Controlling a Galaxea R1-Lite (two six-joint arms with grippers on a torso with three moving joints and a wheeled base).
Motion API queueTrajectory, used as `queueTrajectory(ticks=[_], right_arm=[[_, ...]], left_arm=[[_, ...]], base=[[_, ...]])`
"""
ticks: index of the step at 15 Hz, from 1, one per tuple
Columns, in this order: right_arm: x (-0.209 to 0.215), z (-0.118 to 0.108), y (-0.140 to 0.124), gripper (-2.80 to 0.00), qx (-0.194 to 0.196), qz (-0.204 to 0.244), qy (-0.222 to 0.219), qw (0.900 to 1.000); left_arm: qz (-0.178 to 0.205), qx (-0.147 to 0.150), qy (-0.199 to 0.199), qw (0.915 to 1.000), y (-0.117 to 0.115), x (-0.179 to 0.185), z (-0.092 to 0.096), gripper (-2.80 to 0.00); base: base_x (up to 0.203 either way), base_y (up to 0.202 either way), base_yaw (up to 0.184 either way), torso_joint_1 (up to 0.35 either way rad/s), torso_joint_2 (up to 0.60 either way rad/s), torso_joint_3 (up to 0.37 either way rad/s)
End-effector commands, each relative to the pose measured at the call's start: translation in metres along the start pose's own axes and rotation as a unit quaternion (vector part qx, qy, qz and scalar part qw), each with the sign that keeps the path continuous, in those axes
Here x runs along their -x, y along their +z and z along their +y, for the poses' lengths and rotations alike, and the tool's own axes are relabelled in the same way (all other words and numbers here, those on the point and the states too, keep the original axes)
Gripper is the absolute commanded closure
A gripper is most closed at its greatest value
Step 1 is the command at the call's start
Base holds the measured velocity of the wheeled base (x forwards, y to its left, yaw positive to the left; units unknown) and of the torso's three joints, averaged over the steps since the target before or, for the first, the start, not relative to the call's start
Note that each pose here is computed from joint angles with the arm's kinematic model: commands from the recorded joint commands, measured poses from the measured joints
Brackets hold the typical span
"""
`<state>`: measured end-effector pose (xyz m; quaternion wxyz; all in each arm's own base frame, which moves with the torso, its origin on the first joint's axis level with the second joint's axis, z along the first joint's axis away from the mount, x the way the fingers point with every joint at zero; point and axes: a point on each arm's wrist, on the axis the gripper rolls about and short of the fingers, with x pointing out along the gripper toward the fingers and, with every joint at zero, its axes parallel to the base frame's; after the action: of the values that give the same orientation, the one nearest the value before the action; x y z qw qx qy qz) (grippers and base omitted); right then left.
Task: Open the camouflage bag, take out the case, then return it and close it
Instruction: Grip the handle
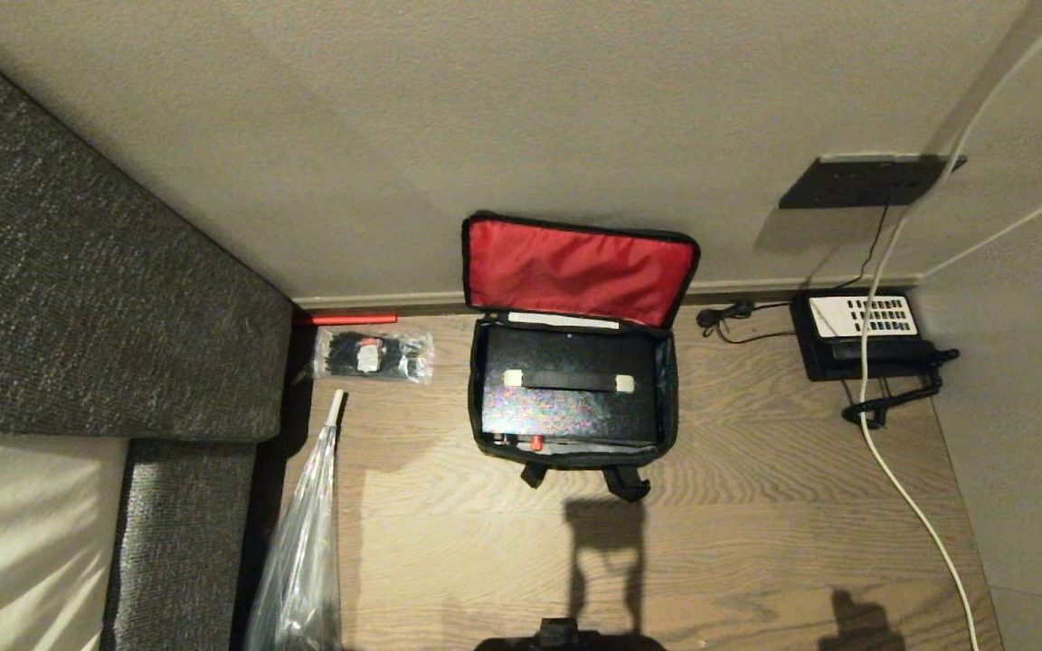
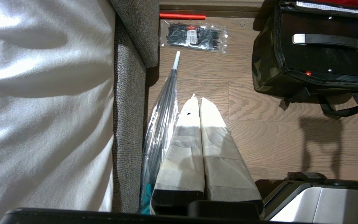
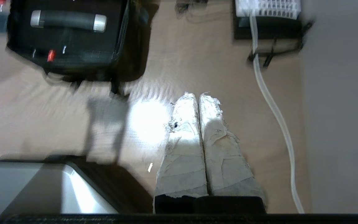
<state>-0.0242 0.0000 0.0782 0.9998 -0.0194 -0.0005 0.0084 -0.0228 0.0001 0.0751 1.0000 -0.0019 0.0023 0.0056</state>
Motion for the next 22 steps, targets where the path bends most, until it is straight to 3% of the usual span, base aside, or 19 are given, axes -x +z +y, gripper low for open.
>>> queueTrajectory(ticks=[1, 4, 6, 8, 10, 12, 15, 17, 19, 22], right_arm=[[0.01, -0.001, 0.027, 0.0, -0.003, -0.046, -0.002, 0.999], [0.03, -0.001, 0.049, 0.0, -0.019, -0.02, 0.016, 0.999], [0.073, -0.002, 0.096, 0.0, -0.032, -0.068, 0.03, 0.997], [0.107, -0.001, 0.119, 0.0, -0.04, -0.099, 0.051, 0.993], [0.108, 0.0, 0.119, 0.0, -0.061, -0.037, 0.073, 0.995], [0.085, -0.002, 0.143, 0.0, -0.102, 0.056, 0.084, 0.99], [-0.009, -0.004, 0.193, 0.0, -0.151, 0.203, 0.079, 0.964], [-0.1, -0.003, 0.203, 0.0, -0.165, 0.269, 0.069, 0.946], [-0.186, 0.004, 0.187, 0.0, -0.153, 0.305, 0.058, 0.938], [-0.292, 0.034, 0.134, 0.0, -0.119, 0.324, 0.07, 0.936]], left_arm=[[0.001, 0.0, 0.001, 1.0, -0.001, 0.0, 0.0, 0.0], [0.001, 0.0, 0.001, 1.0, -0.001, 0.0, 0.0, 0.0], [0.001, 0.0, 0.001, 1.0, -0.001, 0.0, 0.0, 0.0], [0.001, 0.0, 0.001, 1.0, -0.001, 0.0, 0.0, 0.0], [0.001, 0.0, 0.001, 1.0, -0.001, 0.0, 0.0, 0.0], [0.001, 0.0, 0.001, 1.0, -0.001, 0.0, 0.0, 0.0], [0.001, 0.0, 0.001, 1.0, -0.001, 0.0, 0.0, 0.0], [0.001, 0.0, 0.001, 1.0, -0.001, 0.0, 0.0, 0.0], [0.001, 0.0, 0.001, 1.0, -0.001, 0.0, 0.0, 0.0], [0.001, 0.0, 0.001, 1.0, -0.001, 0.0, 0.0, 0.0]], base=[[0.0, 0.0, 0.0, 0.0, 0.0, 0.0], [0.0, 0.0, 0.0, 0.0, 0.0, 0.0], [0.0, 0.0, 0.0, 0.0, 0.0, 0.0], [0.0, 0.0, 0.0, 0.0, 0.0, 0.0], [0.0, 0.0, 0.0, 0.0, 0.0, 0.0], [0.0, 0.0, 0.0, 0.0, 0.0, 0.0], [0.0, 0.0, 0.0, 0.0, 0.0, 0.0], [0.0, 0.0, 0.0, 0.0, 0.0, 0.0], [0.0, 0.0, 0.0, 0.0, 0.0, 0.0], [0.0, 0.0, 0.0, 0.0, 0.0, 0.0]])
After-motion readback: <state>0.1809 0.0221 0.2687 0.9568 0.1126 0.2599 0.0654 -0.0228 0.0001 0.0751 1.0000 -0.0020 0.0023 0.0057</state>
